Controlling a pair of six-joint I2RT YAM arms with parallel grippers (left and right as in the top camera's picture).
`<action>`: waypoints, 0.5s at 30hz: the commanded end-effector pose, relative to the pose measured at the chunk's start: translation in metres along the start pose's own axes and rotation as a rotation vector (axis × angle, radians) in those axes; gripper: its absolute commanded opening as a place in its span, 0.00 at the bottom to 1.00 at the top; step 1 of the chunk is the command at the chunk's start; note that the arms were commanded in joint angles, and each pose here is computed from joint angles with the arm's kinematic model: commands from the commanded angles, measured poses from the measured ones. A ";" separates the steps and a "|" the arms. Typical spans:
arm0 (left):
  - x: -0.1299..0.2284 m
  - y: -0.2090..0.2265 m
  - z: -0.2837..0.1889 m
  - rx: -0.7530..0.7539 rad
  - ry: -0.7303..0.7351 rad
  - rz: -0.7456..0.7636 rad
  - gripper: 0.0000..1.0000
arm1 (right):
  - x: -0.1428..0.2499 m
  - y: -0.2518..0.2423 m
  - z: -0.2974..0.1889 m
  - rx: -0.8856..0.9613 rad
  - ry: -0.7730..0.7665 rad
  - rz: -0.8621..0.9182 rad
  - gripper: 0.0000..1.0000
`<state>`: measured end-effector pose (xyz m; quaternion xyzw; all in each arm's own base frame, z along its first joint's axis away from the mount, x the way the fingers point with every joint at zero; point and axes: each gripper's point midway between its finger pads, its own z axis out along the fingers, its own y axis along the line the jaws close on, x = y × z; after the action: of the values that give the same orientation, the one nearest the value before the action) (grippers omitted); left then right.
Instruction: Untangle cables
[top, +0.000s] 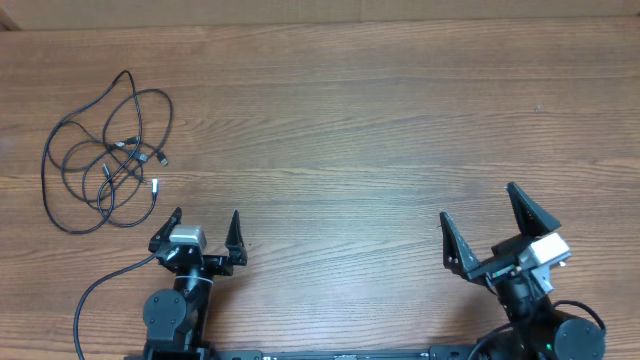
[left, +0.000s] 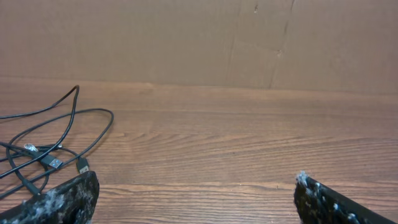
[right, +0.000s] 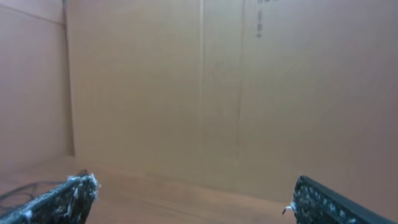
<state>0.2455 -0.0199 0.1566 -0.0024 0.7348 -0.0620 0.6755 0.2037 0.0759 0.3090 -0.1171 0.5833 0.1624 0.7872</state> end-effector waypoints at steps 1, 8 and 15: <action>0.001 0.003 0.000 -0.012 -0.003 0.026 1.00 | 0.023 -0.005 0.000 0.012 0.000 -0.032 1.00; 0.001 0.003 0.000 -0.012 -0.003 0.026 1.00 | 0.056 -0.006 -0.001 0.008 -0.013 -0.034 1.00; 0.001 0.003 0.000 -0.012 -0.003 0.026 1.00 | 0.101 -0.024 -0.006 0.076 0.154 -0.012 1.00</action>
<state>0.2455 -0.0199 0.1567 -0.0024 0.7346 -0.0620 0.6756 0.2302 0.0699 0.2276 -0.1111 0.6227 0.1379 0.7621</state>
